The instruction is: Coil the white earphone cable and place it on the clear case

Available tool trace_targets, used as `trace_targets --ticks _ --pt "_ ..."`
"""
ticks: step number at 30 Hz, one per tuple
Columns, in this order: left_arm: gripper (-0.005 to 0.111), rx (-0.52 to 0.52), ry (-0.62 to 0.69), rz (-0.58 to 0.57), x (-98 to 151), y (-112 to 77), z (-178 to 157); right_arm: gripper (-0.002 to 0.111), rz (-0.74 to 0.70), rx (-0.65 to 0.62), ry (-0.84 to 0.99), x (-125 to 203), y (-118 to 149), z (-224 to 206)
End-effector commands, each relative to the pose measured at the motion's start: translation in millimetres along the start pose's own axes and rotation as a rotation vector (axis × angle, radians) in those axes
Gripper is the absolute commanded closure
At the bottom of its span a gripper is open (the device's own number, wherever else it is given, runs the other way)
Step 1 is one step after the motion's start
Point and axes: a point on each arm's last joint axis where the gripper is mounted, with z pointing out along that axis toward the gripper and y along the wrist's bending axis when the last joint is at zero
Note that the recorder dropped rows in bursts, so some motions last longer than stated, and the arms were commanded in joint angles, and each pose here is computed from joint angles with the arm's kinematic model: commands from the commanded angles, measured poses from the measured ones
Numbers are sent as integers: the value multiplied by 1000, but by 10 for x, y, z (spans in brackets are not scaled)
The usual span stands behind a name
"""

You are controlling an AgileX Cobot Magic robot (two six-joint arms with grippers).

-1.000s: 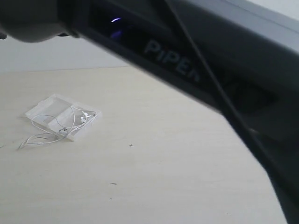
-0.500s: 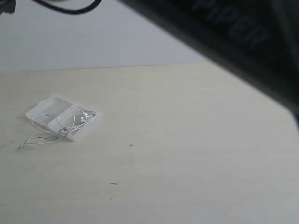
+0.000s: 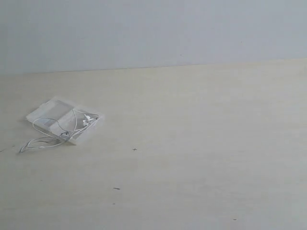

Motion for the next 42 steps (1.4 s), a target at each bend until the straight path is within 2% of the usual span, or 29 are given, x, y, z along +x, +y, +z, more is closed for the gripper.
trace_targets --ticks 1,6,8,12,15,18,21,25,27,30,35,37,38,40,42 --pt "107 4 -36 -7 -11 14 -25 108 -37 59 45 160 -119 -225" --pt "107 36 -89 -4 -60 -15 -28 108 -35 180 156 653 -347 -489" --pt "107 64 -115 -7 -83 -41 -32 108 10 212 127 870 -448 -659" --pt "107 65 -108 -4 -61 -44 6 108 95 165 30 1310 -566 -986" --pt "107 36 -57 9 45 -21 136 108 163 133 0 1735 -639 -1119" --pt "107 12 48 15 251 1 346 108 226 145 -8 2116 -743 -1265" --pt "107 -34 157 34 481 40 601 108 265 133 -6 2389 -795 -1353" --pt "107 -158 238 69 667 123 910 108 301 97 6 2630 -816 -1429" --pt "105 -228 277 120 716 149 1076 108 310 89 6 2701 -826 -1456" --pt "92 -335 334 267 733 171 1338 108 313 92 12 2757 -840 -1474" --pt "60 -471 441 670 715 174 1843 108 298 97 21 2765 -843 -1474" --pt "58 -497 487 839 741 186 2085 108 292 101 27 2770 -845 -1475" --pt "59 -487 501 884 762 199 2224 108 292 101 28 2771 -846 -1475" --pt "63 -443 529 899 819 261 2481 108 295 101 33 2776 -845 -1475" --pt "66 -419 566 811 866 395 2716 108 301 98 43 2784 -840 -1475"
